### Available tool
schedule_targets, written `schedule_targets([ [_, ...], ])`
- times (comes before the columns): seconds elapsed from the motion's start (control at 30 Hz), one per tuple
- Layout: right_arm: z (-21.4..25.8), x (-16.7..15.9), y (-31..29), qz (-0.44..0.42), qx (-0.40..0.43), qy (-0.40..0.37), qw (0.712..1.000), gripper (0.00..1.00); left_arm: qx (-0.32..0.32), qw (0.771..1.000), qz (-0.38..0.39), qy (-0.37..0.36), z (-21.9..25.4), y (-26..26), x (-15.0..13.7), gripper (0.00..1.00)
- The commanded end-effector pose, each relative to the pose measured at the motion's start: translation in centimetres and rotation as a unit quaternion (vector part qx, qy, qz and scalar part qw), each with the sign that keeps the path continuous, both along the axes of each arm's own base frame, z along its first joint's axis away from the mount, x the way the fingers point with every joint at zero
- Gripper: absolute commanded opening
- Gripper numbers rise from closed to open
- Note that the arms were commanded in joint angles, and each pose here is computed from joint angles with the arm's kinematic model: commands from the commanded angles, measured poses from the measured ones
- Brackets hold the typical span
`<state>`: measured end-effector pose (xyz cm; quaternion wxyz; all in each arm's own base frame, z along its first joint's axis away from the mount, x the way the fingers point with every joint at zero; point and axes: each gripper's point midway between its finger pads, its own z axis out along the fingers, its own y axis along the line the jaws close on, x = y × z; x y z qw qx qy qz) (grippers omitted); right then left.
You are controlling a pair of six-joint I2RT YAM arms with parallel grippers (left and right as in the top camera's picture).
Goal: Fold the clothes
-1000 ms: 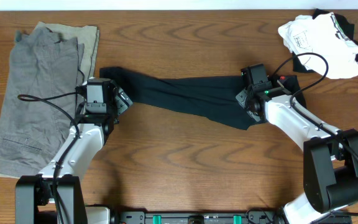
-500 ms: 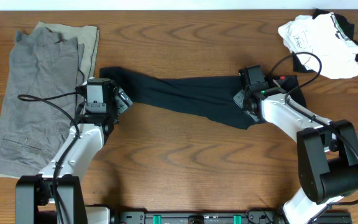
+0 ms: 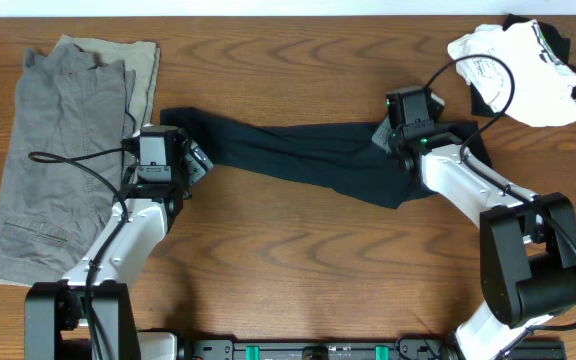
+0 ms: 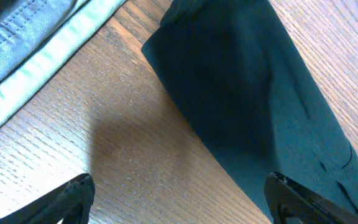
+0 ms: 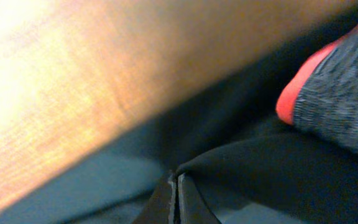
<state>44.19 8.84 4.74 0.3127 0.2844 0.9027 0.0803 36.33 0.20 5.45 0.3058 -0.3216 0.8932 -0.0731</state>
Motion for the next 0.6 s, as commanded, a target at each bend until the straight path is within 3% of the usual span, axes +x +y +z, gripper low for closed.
schedule_targets([
  [0.0,1.4,1.3,-1.4,-0.009,-0.043,-0.031,0.999,0.01,0.002,1.0,-0.002,-0.013,1.0,0.0,0.4,0.86],
  [0.4,-3.2,3.4,-2.4,-0.024,-0.047,-0.035,0.998,0.04,0.002,1.0,-0.002,-0.013,1.0,0.0,0.4,0.85],
  [0.57,-1.8,5.2,-2.7,-0.016,-0.041,-0.077,0.996,0.17,0.002,1.0,-0.002,-0.013,1.0,0.0,0.4,0.85],
])
